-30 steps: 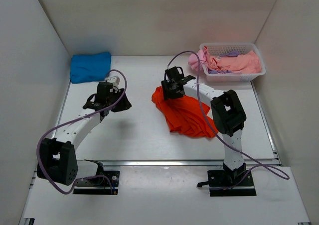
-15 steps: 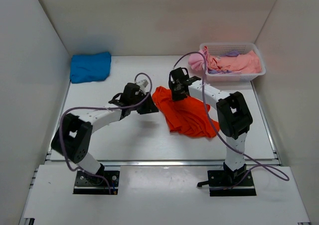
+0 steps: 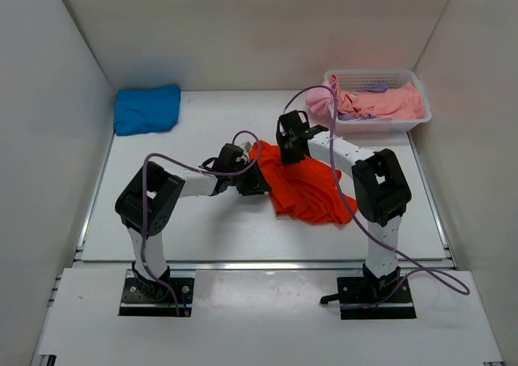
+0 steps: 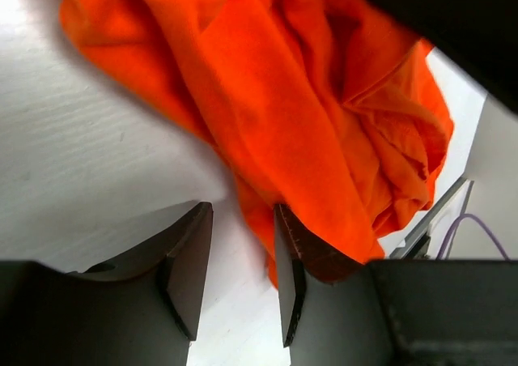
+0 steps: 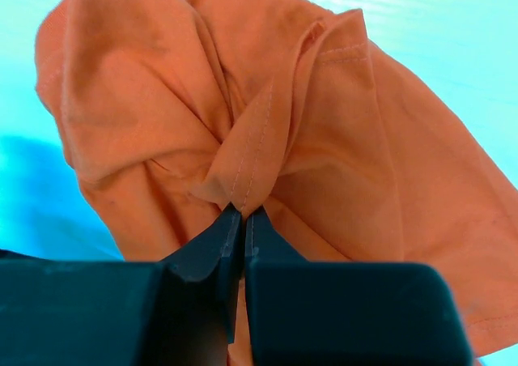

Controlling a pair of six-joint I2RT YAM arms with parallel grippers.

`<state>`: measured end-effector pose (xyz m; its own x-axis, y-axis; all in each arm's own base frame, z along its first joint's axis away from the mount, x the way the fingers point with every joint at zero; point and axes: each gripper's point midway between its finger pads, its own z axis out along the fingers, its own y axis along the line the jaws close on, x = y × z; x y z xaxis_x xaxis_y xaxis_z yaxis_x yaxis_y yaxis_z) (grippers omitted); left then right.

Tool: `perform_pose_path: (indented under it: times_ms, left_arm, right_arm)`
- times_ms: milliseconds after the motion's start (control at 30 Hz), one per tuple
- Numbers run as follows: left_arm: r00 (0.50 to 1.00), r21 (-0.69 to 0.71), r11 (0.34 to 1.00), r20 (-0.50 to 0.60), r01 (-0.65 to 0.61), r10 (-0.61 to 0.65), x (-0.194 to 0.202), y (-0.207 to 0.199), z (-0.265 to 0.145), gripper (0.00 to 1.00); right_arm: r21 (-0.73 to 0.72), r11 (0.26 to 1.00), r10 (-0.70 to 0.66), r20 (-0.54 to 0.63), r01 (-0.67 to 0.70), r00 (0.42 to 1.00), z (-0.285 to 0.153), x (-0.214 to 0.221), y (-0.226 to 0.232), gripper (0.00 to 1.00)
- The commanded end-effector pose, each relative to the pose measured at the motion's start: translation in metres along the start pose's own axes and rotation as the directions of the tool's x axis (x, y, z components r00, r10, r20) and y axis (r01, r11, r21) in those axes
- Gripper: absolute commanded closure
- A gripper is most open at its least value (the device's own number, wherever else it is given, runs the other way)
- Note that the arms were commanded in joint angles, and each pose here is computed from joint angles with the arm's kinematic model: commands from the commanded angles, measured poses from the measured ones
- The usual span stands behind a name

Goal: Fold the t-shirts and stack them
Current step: Flatten out the tshirt

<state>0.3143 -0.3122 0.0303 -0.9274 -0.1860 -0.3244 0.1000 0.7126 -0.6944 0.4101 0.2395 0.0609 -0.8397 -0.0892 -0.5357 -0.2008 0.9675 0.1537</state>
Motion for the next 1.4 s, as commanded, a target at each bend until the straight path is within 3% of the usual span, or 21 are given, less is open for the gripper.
perform_pose_path:
  times_ms: [0, 200, 533, 600, 667, 700, 800, 900, 1033, 1133, 1300, 1367]
  left_arm:
    - [0.997, 0.078, 0.997, 0.08, -0.012, 0.006, -0.024, -0.031, 0.0, 0.53]
    - [0.995, 0.123, 0.991, 0.077, 0.056, -0.065, -0.023, -0.032, 0.001, 0.55]
    - [0.997, 0.12, 0.991, 0.038, 0.067, -0.072, -0.015, -0.032, 0.014, 0.54]
    - [0.997, 0.114, 0.991, 0.028, 0.07, -0.074, -0.014, -0.031, 0.018, 0.62]
    - [0.997, 0.115, 0.99, 0.018, 0.077, -0.079, -0.013, -0.03, 0.02, 0.9]
    - [0.996, 0.129, 0.988, 0.011, 0.082, -0.084, -0.012, -0.031, 0.02, 0.97]
    - [0.991, 0.144, 0.985, 0.071, 0.1, -0.111, -0.036, -0.032, 0.003, 1.0]
    - [0.975, 0.135, 0.989, 0.207, 0.054, -0.081, -0.086, -0.04, -0.041, 1.0]
    - [0.896, 0.122, 0.992, 0.445, -0.04, -0.018, -0.161, -0.066, -0.144, 1.0]
    - [0.815, 0.063, 0.993, 0.578, -0.1, 0.046, -0.193, -0.08, -0.223, 1.0]
    - [0.634, -0.032, 0.986, 0.763, -0.162, 0.129, -0.207, -0.103, -0.34, 1.0]
    - [0.57, -0.081, 0.977, 0.802, -0.196, 0.181, -0.207, -0.122, -0.377, 1.0]
  right_arm:
    - [-0.019, 1.0, 0.019, 0.059, -0.017, 0.998, -0.01, -0.014, -0.002, 1.0]
    - [-0.022, 0.999, 0.026, 0.055, -0.025, 0.998, -0.011, -0.011, -0.006, 1.0]
    - [-0.025, 0.999, 0.029, 0.053, -0.028, 0.998, -0.01, -0.011, -0.007, 1.0]
    - [-0.027, 0.999, 0.038, 0.055, -0.036, 0.998, -0.011, -0.013, -0.008, 1.0]
    - [-0.024, 0.999, 0.032, 0.053, -0.031, 0.998, -0.011, -0.012, -0.007, 1.0]
    - [-0.025, 0.999, 0.032, 0.056, -0.03, 0.998, -0.013, -0.013, -0.009, 1.0]
    - [-0.02, 1.0, 0.006, 0.067, -0.005, 0.998, -0.027, -0.022, -0.006, 1.0]
    - [0.028, 0.999, -0.021, 0.131, 0.018, 0.991, -0.065, -0.047, -0.005, 1.0]
    - [0.003, 1.0, -0.007, 0.3, 0.006, 0.954, -0.145, -0.089, -0.002, 1.0]
    - [-0.06, 0.996, 0.083, 0.455, -0.062, 0.887, -0.214, -0.113, -0.017, 1.0]
    - [-0.24, 0.965, 0.244, 0.68, -0.104, 0.691, -0.331, -0.124, -0.044, 1.0]
    - [-0.238, 0.966, 0.249, 0.738, -0.103, 0.628, -0.364, -0.123, -0.059, 1.0]
